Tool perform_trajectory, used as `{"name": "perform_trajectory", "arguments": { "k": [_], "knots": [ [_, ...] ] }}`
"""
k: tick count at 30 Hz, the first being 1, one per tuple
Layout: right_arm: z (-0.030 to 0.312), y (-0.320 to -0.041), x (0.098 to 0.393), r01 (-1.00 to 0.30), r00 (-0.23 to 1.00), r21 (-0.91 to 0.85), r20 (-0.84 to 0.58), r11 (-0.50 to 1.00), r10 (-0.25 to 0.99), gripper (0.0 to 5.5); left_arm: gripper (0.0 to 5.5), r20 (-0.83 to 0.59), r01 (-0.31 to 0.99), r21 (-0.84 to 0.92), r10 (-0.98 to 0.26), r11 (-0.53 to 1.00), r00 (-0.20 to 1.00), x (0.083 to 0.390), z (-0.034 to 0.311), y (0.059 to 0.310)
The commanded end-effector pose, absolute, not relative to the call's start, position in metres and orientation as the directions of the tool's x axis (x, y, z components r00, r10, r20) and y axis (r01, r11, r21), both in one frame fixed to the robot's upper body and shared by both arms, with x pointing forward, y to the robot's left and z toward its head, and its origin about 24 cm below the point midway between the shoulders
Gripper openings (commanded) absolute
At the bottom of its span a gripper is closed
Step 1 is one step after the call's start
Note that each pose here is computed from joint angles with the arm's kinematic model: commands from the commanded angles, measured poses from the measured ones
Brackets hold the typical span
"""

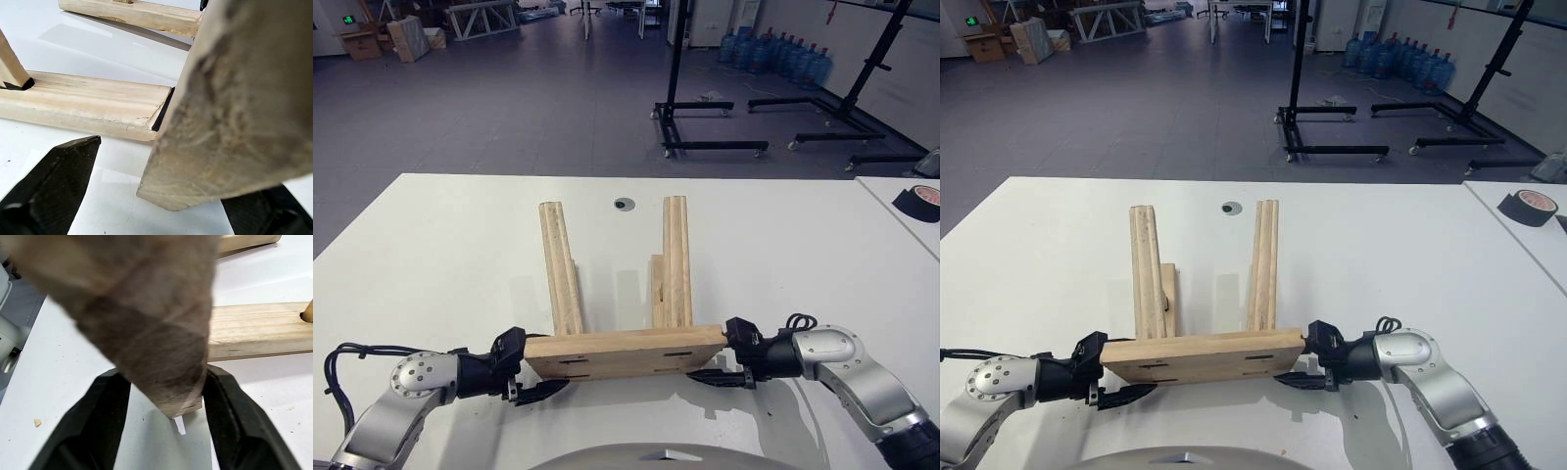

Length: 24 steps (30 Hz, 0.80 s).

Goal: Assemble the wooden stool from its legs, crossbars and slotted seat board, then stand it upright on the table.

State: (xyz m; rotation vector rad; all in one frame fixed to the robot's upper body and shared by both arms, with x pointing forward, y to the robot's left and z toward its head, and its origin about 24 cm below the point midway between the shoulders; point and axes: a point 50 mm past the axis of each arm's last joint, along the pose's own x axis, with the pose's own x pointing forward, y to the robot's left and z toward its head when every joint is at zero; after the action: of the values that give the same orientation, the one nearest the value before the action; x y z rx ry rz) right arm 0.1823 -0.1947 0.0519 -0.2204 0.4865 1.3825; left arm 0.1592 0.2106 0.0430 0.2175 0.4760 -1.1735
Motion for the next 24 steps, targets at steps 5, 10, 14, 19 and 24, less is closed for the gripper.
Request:
{"name": "perform_trajectory", "arguments": {
  "k": [5, 10, 14, 19, 24],
  "knots": [
    [0.055, -0.193, 0.192, -0.983, 0.095, 0.097, -0.460, 0.156, 0.883, 1.53, 3.90, -0.446, 0.914, -0.074, -0.833, 0.398, 0.327, 0.162, 0.049, 0.212],
    [0.055, -0.195, 0.195, -0.984, 0.093, 0.091, -0.471, 0.153, 0.877, 1.49, 3.90, -0.440, 0.916, -0.065, -0.836, 0.395, 0.329, 0.165, 0.050, 0.214],
    [0.058, -0.196, 0.195, -0.986, 0.085, 0.091, -0.466, 0.143, 0.881, 1.49, 3.73, -0.405, 0.929, -0.056, -0.859, 0.366, 0.314, 0.167, 0.053, 0.212],
    [0.059, -0.199, 0.196, -0.988, 0.048, 0.105, -0.482, 0.112, 0.875, 1.48, 2.92, -0.441, 0.939, -0.041, -0.849, 0.342, 0.290, 0.163, 0.048, 0.212],
    [0.059, -0.197, 0.195, -0.989, 0.036, 0.108, -0.483, 0.100, 0.875, 1.48, 1.81, -0.549, 0.944, -0.028, -0.794, 0.329, 0.260, 0.162, 0.036, 0.219]
  ]
}}
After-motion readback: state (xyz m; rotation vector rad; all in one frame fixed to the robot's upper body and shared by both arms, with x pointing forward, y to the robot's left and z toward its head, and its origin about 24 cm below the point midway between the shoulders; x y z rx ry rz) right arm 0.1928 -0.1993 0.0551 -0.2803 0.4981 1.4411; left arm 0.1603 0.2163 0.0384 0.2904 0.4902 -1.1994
